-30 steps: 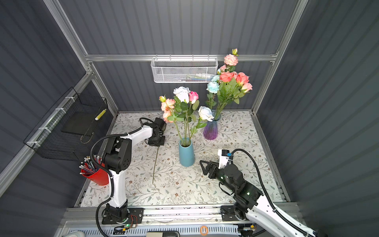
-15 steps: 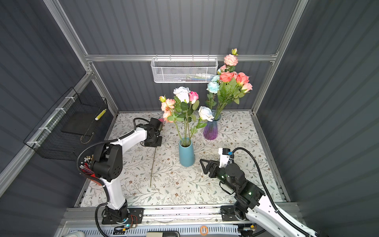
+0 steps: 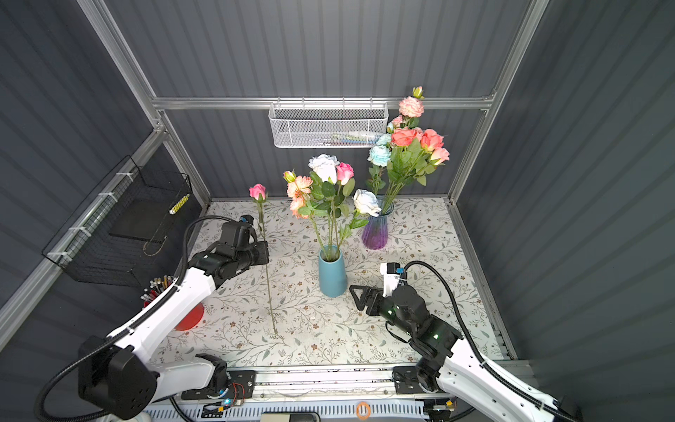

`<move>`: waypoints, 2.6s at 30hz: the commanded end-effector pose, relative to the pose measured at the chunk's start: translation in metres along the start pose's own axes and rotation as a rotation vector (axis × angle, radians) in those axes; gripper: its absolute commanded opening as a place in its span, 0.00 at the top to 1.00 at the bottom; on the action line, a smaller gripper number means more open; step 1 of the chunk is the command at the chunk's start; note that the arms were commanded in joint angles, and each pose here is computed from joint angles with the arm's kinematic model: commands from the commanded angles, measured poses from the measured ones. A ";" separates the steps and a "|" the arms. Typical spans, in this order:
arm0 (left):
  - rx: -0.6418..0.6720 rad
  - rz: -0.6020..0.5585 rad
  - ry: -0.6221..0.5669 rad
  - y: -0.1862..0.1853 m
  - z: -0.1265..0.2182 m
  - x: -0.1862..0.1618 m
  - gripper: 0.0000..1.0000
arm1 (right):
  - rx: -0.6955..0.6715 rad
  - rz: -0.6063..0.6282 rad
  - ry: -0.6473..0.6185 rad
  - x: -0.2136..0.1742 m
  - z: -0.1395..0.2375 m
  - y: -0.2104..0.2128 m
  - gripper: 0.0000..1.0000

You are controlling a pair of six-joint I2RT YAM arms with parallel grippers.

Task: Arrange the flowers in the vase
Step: 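Lift the pink rosebud upright off the table with left gripper, then carry the pink rosebud over the teal vase with left gripper, then lower the pink rosebud stem into the teal vase with left gripper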

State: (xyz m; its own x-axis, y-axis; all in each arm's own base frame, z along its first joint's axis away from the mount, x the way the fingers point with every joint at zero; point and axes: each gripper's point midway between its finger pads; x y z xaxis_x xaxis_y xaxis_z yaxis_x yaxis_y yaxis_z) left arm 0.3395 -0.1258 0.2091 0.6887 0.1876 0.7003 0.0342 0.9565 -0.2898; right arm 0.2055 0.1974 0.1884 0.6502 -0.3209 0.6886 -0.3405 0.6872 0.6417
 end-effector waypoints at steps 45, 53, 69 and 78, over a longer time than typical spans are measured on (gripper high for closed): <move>-0.901 -0.292 -0.749 -0.230 0.227 0.167 1.00 | 0.013 0.037 -0.099 0.043 0.005 0.024 0.20; -0.868 -0.395 -0.802 -0.269 0.210 0.166 1.00 | -0.023 0.042 -0.128 0.044 0.016 0.011 0.20; -0.741 -0.542 -0.749 -0.291 0.157 0.125 1.00 | -0.035 0.015 -0.124 0.034 0.017 -0.005 0.19; -0.700 -0.542 -0.600 -0.279 0.119 0.073 1.00 | -0.026 -0.012 -0.118 0.026 0.014 -0.011 0.19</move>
State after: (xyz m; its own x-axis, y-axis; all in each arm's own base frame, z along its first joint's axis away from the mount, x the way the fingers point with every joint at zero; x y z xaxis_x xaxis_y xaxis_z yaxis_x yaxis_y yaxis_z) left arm 0.3032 -0.3572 0.4119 -0.0012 0.0207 0.9998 0.7759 0.6307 -0.0121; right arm 0.2177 0.1717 0.2072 0.5638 -0.3916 0.7272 -0.3136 0.7131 0.6271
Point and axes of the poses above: each gripper's point midway between its finger pads, its own z axis back along the fingers, its own y axis along the line the jaws close on, x = y × z, and after that the axes turned 5 degrees about z, right-handed
